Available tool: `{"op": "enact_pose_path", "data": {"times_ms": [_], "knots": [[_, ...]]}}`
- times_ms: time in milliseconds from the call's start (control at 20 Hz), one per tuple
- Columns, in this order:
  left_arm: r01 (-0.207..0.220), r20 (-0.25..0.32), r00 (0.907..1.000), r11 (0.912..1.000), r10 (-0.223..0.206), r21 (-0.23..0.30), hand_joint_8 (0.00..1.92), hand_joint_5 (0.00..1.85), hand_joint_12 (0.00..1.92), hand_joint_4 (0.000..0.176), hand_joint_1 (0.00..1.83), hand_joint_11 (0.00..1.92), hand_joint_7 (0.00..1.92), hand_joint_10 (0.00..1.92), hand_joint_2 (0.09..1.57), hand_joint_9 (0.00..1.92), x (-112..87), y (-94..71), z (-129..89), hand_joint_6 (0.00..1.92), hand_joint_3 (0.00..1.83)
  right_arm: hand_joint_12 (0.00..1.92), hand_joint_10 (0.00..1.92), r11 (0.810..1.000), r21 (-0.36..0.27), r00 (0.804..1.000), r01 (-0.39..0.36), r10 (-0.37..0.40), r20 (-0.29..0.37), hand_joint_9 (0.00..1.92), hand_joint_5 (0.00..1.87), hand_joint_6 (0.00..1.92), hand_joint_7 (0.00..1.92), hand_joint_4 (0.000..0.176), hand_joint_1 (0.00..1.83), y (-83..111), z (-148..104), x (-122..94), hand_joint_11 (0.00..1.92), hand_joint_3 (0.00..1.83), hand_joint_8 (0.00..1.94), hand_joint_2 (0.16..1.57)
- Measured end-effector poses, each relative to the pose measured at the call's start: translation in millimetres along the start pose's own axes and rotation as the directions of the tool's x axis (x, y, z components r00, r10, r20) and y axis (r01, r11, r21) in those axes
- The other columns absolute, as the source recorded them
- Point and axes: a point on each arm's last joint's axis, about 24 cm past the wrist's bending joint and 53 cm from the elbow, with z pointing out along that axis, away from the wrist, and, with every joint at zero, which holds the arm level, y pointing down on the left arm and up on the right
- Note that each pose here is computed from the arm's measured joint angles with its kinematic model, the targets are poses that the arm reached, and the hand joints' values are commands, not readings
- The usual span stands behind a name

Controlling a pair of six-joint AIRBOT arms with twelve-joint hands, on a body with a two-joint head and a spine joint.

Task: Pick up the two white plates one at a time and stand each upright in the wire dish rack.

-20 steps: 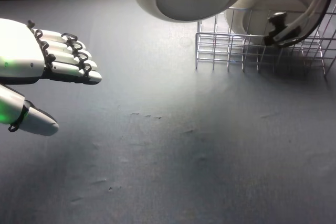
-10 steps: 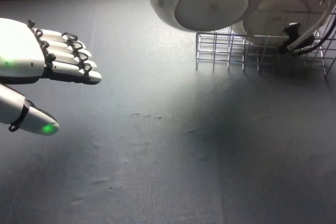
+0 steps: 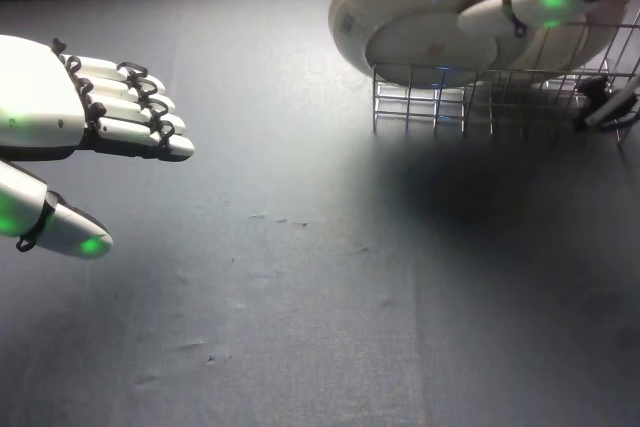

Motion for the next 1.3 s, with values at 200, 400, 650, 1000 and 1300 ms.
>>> {"op": "enact_pose_path", "data": {"times_ms": [200,400,650,1000,1300], "knots": [[0.000,0.000,1.0000,1.0000,0.000,0.000,0.00,0.13,0.16,0.000,0.00,0.00,0.12,0.00,1.19,0.08,0.1,0.1,0.0,0.00,0.00,1.42,0.88,0.996,-0.002,0.996,0.090,-0.090,-0.014,1.04,0.92,1.02,1.02,0.000,1.49,-9.2,-3.3,1.2,0.94,0.00,0.77,1.08],[0.000,-0.003,1.0000,1.0000,0.000,-0.001,0.00,0.14,0.16,0.000,0.00,0.00,0.12,0.00,1.18,0.07,1.1,0.3,0.0,0.00,0.00,1.47,1.00,0.988,-0.015,0.987,0.156,-0.156,-0.037,0.97,0.89,1.03,0.94,0.000,1.49,-10.4,-4.9,7.0,0.90,0.00,0.87,1.10],[0.000,-0.003,1.0000,1.0000,0.000,-0.001,0.00,0.11,0.11,0.000,0.00,0.00,0.11,0.00,1.18,0.07,1.1,0.4,0.0,0.00,0.00,1.65,1.22,0.977,-0.028,0.976,0.210,-0.211,-0.053,0.83,0.74,1.24,0.84,0.000,1.48,-8.7,-5.1,11.5,0.80,0.00,1.00,1.16],[0.000,-0.003,1.0000,1.0000,0.000,0.000,0.00,0.11,0.10,0.000,0.00,0.00,0.10,0.00,1.19,0.06,1.2,0.0,0.2,0.00,0.00,1.27,0.22,0.977,-0.040,0.976,0.211,-0.213,-0.050,0.77,0.75,0.09,0.81,0.000,1.28,-6.2,-5.4,11.5,0.35,0.00,0.04,1.04],[0.000,-0.005,1.0000,1.0000,0.000,0.002,0.02,0.13,0.04,0.000,0.00,0.03,0.12,0.01,1.19,0.07,1.9,-1.0,0.5,0.02,0.00,1.16,0.03,0.975,-0.057,0.975,0.213,-0.216,-0.044,0.73,0.69,0.00,0.73,0.000,1.32,1.3,-4.1,10.6,0.33,0.01,0.00,1.05]]}}
